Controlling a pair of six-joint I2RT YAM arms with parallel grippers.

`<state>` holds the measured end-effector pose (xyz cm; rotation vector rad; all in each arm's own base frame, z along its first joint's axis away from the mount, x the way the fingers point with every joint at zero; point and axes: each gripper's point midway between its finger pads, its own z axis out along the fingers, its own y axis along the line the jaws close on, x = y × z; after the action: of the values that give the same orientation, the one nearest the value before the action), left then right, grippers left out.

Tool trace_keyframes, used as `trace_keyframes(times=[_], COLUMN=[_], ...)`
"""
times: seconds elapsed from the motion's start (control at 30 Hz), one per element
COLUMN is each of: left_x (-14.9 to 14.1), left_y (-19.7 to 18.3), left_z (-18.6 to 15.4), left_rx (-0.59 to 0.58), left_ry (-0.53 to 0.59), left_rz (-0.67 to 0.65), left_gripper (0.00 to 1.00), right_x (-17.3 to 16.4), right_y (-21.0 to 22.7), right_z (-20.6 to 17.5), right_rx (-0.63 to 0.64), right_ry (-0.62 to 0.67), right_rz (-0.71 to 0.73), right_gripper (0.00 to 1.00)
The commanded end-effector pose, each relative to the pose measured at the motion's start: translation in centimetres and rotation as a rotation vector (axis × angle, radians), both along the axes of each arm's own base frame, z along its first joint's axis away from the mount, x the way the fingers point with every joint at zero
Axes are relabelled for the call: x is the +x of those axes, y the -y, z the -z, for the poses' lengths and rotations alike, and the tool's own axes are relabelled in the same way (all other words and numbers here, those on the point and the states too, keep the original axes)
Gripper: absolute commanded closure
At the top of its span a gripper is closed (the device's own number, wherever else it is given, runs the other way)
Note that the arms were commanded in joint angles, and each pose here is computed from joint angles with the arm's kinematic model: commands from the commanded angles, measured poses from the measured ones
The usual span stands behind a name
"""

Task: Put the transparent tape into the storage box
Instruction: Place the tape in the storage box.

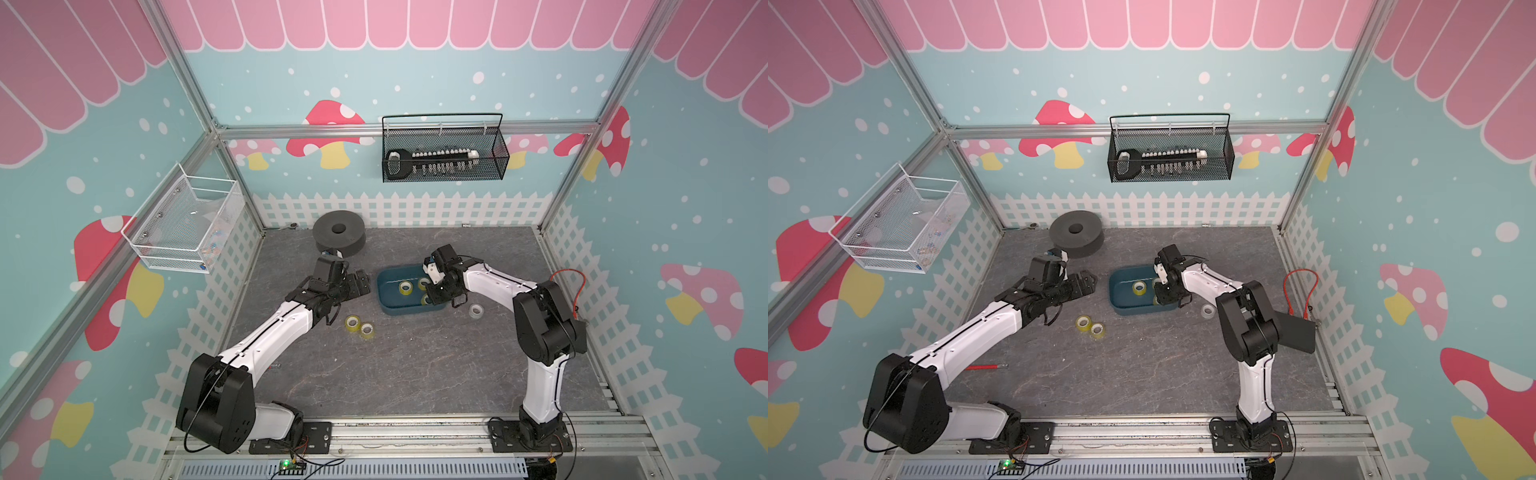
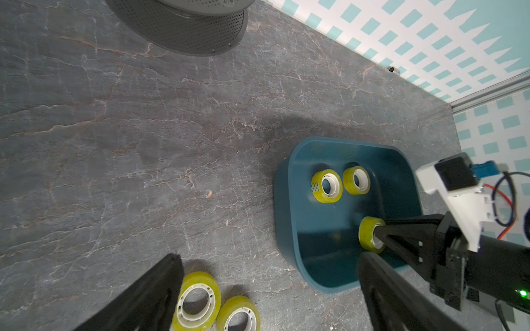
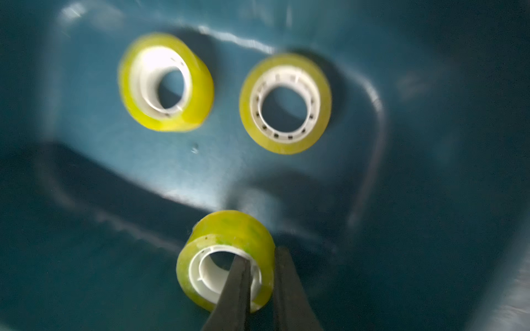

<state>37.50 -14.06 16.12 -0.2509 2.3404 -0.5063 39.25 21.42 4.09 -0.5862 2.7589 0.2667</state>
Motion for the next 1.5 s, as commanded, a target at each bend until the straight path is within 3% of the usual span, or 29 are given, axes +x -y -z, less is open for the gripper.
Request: trace_keyframes(times=[0.0, 0.3, 0.57, 0.83, 1.17, 1.47], left_x=[-0.1, 0.3, 0.5, 0.6, 0.7, 0.5], left_y=[-0.3, -0.2, -0.3, -0.7, -1.1, -1.4], left_z=[-0.4, -0.2, -0.1, 0.0, 0.1, 0.2], left_rx=[-0.008, 0.001, 0.004, 0.008, 0.012, 0.009], left_ry=[0.011, 0.008, 0.003, 0.003, 0.001, 0.0], left_rz=[-0.011, -0.008, -0.007, -0.008, -0.009, -0.005], left_gripper=[0.01, 0.01, 0.01, 0.01, 0.01, 0.01], right_x=[-0.5, 0.3, 0.6, 0.0, 0.5, 1.8], right_y=[0.1, 0.2, 1.1, 2.1, 2.2, 1.4], right_z=[1.3, 2.4, 2.6, 2.7, 2.4, 0.0], right_rx=[-0.022, -0.054, -0.112, -0.163, -0.192, -0.167], right_ry=[-0.017, -0.02, -0.02, -0.034, -0.025, 0.018], right_rz=[-0.015, 0.002, 0.018, 0.023, 0.032, 0.037], right_gripper=[1.0, 1.0, 0.9, 0.88, 0.71, 0.63])
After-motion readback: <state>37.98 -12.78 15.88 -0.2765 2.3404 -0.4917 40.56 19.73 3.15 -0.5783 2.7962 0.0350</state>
